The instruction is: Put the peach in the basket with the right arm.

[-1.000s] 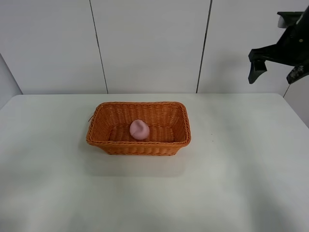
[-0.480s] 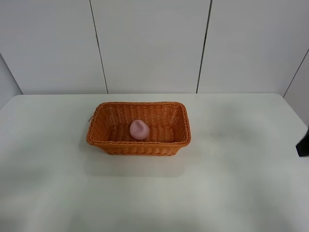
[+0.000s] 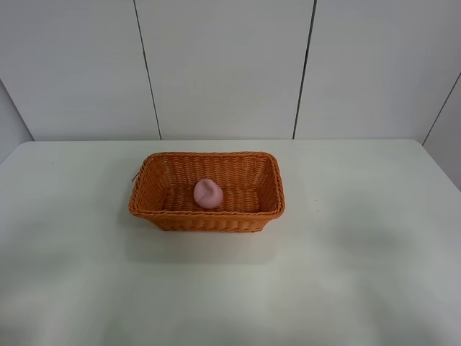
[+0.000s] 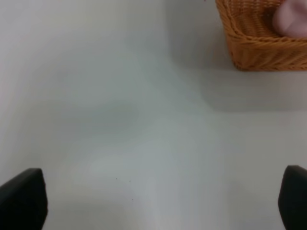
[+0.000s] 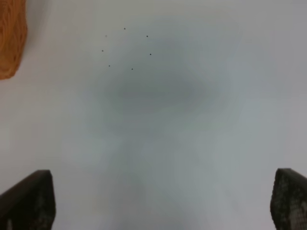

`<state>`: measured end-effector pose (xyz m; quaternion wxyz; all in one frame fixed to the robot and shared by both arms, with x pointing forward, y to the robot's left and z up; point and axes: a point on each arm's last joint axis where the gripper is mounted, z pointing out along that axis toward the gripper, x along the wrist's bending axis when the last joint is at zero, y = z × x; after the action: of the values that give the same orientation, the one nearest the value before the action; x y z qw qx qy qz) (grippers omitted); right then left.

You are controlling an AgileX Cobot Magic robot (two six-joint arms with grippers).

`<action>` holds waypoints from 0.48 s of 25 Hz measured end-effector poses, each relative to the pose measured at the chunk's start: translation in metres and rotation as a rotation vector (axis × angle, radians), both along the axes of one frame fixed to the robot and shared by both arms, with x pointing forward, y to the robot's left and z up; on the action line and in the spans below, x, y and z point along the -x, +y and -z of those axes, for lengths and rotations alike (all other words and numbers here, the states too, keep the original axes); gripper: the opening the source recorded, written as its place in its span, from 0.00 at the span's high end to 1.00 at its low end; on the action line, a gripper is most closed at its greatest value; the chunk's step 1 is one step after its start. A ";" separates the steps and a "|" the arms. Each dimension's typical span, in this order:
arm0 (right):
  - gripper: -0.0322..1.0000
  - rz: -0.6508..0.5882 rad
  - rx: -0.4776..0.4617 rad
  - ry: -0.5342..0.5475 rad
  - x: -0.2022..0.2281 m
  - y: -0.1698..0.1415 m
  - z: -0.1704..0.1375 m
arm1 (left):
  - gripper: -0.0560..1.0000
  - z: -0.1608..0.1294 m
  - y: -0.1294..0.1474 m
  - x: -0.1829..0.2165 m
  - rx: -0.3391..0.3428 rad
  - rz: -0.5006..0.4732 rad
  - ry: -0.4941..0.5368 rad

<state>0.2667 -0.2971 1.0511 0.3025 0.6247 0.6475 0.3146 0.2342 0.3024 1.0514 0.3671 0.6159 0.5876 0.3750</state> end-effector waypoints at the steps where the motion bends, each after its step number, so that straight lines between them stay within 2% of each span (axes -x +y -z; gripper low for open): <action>1: 0.30 0.000 -0.001 -0.019 0.003 0.000 0.001 | 0.01 0.000 0.000 0.000 0.000 0.000 0.000; 9: 0.30 -0.001 -0.008 -0.199 0.028 -0.001 -0.001 | 0.01 0.000 0.000 0.000 0.000 0.000 0.000; 12: 0.30 -0.002 -0.007 -0.218 0.031 -0.001 -0.001 | 0.01 0.000 0.000 0.000 0.000 0.000 0.000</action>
<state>0.2356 -0.2979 1.0525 0.3688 0.5871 0.6102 0.3832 0.2342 0.3024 1.0514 0.3671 0.6159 0.5876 0.3750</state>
